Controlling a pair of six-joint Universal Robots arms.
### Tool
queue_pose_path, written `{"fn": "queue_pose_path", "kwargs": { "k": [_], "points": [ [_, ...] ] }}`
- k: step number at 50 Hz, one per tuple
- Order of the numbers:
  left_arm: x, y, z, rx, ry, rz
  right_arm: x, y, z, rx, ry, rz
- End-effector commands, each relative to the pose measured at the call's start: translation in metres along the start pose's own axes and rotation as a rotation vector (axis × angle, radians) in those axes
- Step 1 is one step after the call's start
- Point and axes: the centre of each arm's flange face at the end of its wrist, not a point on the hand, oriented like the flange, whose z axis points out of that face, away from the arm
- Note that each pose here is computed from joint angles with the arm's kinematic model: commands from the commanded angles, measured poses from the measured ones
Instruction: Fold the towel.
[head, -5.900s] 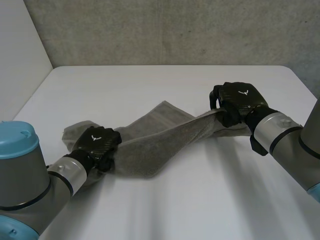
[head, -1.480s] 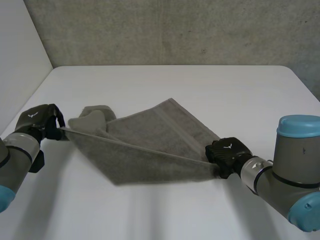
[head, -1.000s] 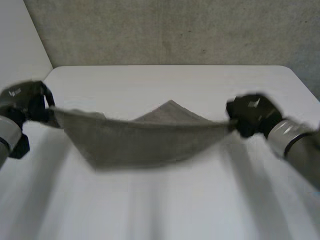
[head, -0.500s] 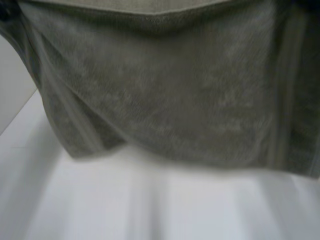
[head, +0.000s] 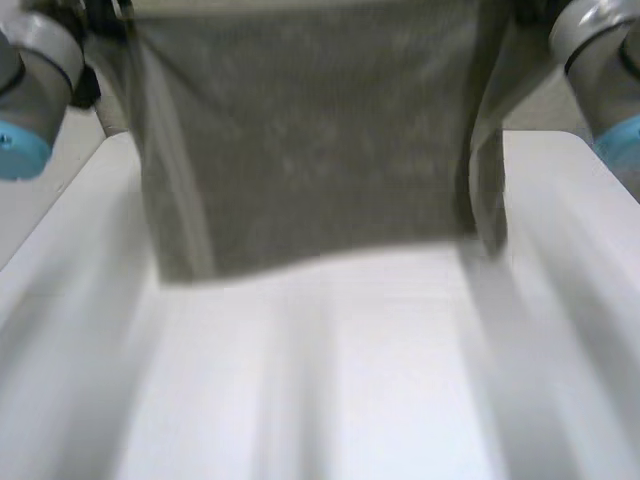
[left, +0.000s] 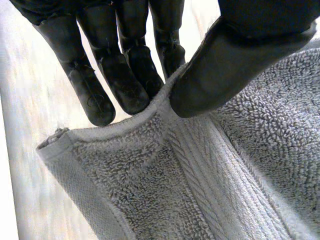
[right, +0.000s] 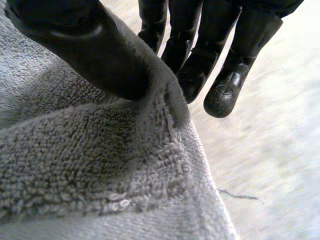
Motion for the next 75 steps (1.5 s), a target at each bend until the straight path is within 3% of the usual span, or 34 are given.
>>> {"fn": "queue_pose_path", "kwargs": {
  "k": [1,5,11,13,16,18,24,32,39,54,60,66,75],
  "points": [
    [0.020,-0.053,-0.005,0.171,0.041,-0.007,0.019,-0.028,0.000,0.098,0.060,0.037],
    [0.020,-0.042,-0.011,0.127,0.043,-0.003,0.014,-0.023,-0.005,0.070,0.034,0.041],
    [0.014,0.008,-0.031,-0.058,0.023,0.000,-0.009,0.007,-0.026,-0.026,-0.120,0.067],
    [0.012,0.024,-0.040,-0.118,0.016,0.000,-0.023,0.027,-0.043,-0.089,-0.222,0.088],
    [0.007,0.057,-0.060,-0.240,0.005,-0.001,-0.025,0.044,-0.053,-0.135,-0.262,0.095],
    [0.003,0.090,-0.082,-0.345,0.012,-0.006,-0.032,0.079,-0.077,-0.245,-0.338,0.129],
    [0.000,0.131,-0.114,-0.443,0.044,-0.005,-0.058,0.132,-0.126,-0.402,-0.453,0.176],
    [-0.011,0.166,-0.167,-0.565,0.101,0.171,-0.063,0.175,-0.175,-0.534,-0.477,0.139],
    [-0.005,0.155,-0.186,-0.566,0.168,0.252,-0.050,0.171,-0.189,-0.570,-0.457,0.114],
    [0.012,0.039,-0.193,-0.267,0.236,0.292,0.008,0.056,-0.196,-0.388,-0.333,0.043],
    [0.014,0.023,-0.197,-0.240,0.247,0.296,0.026,0.033,-0.191,-0.330,-0.334,0.031],
    [0.009,0.023,-0.191,-0.232,0.241,0.304,0.038,0.033,-0.181,-0.313,-0.323,0.020],
    [-0.004,0.083,-0.152,-0.362,0.260,0.271,0.021,0.110,-0.148,-0.459,-0.388,0.095]
  ]
}}
